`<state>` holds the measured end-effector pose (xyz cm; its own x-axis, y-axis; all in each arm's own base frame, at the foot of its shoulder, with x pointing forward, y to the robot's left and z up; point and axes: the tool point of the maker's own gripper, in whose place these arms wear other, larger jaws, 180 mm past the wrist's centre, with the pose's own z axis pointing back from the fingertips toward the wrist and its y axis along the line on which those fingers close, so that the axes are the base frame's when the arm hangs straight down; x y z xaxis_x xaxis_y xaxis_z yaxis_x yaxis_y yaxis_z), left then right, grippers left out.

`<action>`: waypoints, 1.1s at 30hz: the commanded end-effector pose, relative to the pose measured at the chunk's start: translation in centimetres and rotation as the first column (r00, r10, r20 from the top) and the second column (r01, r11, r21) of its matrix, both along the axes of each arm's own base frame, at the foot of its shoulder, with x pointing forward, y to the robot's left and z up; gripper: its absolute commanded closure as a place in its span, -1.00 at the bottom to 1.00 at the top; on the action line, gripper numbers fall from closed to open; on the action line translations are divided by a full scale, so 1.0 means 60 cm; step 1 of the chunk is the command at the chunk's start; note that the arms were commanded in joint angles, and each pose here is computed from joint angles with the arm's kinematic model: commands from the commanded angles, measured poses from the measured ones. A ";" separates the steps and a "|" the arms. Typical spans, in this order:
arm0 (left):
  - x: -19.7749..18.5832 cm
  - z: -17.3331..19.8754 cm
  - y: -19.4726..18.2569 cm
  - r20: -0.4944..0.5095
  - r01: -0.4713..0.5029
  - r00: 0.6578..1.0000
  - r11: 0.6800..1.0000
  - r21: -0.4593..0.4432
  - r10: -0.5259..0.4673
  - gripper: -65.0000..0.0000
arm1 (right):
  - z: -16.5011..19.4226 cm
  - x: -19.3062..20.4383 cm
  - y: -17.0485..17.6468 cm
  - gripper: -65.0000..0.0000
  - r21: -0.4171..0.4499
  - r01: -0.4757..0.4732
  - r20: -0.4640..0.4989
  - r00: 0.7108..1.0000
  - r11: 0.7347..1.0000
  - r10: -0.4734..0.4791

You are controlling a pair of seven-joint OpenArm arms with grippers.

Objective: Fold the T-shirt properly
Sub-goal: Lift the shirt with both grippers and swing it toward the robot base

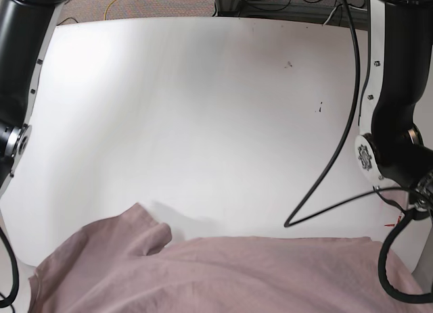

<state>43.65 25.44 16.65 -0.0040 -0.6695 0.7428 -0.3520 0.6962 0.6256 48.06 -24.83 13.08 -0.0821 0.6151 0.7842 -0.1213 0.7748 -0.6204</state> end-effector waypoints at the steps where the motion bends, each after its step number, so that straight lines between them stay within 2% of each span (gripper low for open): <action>1: -0.006 0.051 0.007 0.054 0.008 0.999 1.000 -0.015 -0.007 1.00 | 0.079 -0.019 0.003 1.00 -0.039 -0.002 0.085 0.996 0.999 0.005; 8: 0.013 0.032 0.010 0.010 0.015 1.000 1.000 -0.027 -0.015 1.00 | 0.082 -0.024 -0.009 1.00 -0.065 0.012 0.084 0.996 0.998 -0.006; 11: 0.025 0.008 0.014 -0.025 0.013 1.000 1.000 -0.029 -0.014 1.00 | 0.057 -0.017 -0.019 1.00 -0.068 0.025 0.051 0.998 0.997 -0.021; 33: 0.040 -0.057 0.040 -0.076 0.010 0.997 0.996 -0.086 -0.017 1.00 | -0.008 0.002 -0.022 1.00 -0.069 0.022 -0.028 0.999 0.997 -0.024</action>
<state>46.82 27.49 10.74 0.1089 -0.6107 0.7843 -0.2519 0.7463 0.6161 48.87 -25.93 10.04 0.0043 0.6773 0.7357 -0.1668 0.7259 -0.6673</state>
